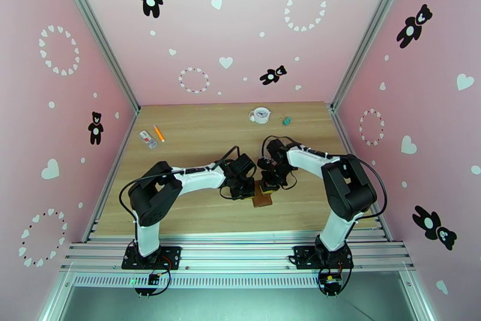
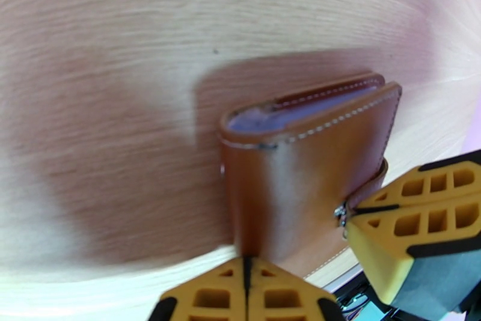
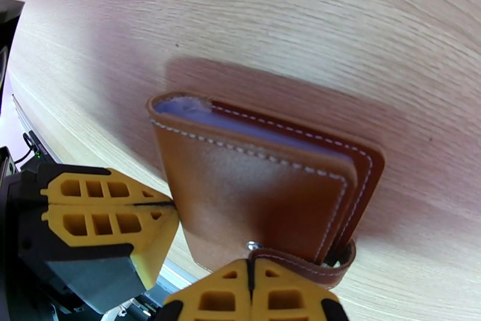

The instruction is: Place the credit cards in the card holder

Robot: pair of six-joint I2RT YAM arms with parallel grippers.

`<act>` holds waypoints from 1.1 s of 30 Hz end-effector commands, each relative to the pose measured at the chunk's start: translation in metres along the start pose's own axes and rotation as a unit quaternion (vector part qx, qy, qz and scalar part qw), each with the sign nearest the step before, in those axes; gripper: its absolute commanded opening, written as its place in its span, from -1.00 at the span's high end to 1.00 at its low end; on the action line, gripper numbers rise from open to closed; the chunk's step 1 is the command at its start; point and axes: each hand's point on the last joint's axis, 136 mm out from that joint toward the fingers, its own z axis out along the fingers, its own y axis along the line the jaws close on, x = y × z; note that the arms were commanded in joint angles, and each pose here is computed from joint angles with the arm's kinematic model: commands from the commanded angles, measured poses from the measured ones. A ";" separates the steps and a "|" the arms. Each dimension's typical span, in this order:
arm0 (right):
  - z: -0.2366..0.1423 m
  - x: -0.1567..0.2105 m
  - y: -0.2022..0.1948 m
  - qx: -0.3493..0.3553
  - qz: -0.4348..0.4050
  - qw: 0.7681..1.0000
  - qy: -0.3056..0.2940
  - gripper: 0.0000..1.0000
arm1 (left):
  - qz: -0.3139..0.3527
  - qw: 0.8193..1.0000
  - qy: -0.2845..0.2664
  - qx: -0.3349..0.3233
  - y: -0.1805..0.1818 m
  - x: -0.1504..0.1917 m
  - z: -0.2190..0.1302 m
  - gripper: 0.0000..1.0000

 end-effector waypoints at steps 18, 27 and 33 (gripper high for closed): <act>-0.002 -0.004 0.006 -0.035 0.021 0.999 -0.001 1.00 | 0.000 1.000 -0.002 -0.005 0.002 -0.002 0.012 0.90; 0.009 -0.001 -0.004 -0.019 0.031 0.999 0.019 1.00 | 0.000 1.000 0.000 -0.005 0.003 -0.001 0.013 0.90; 0.013 -0.001 -0.003 -0.022 0.031 0.999 0.022 1.00 | 0.002 1.000 0.002 -0.005 0.002 -0.001 0.014 0.90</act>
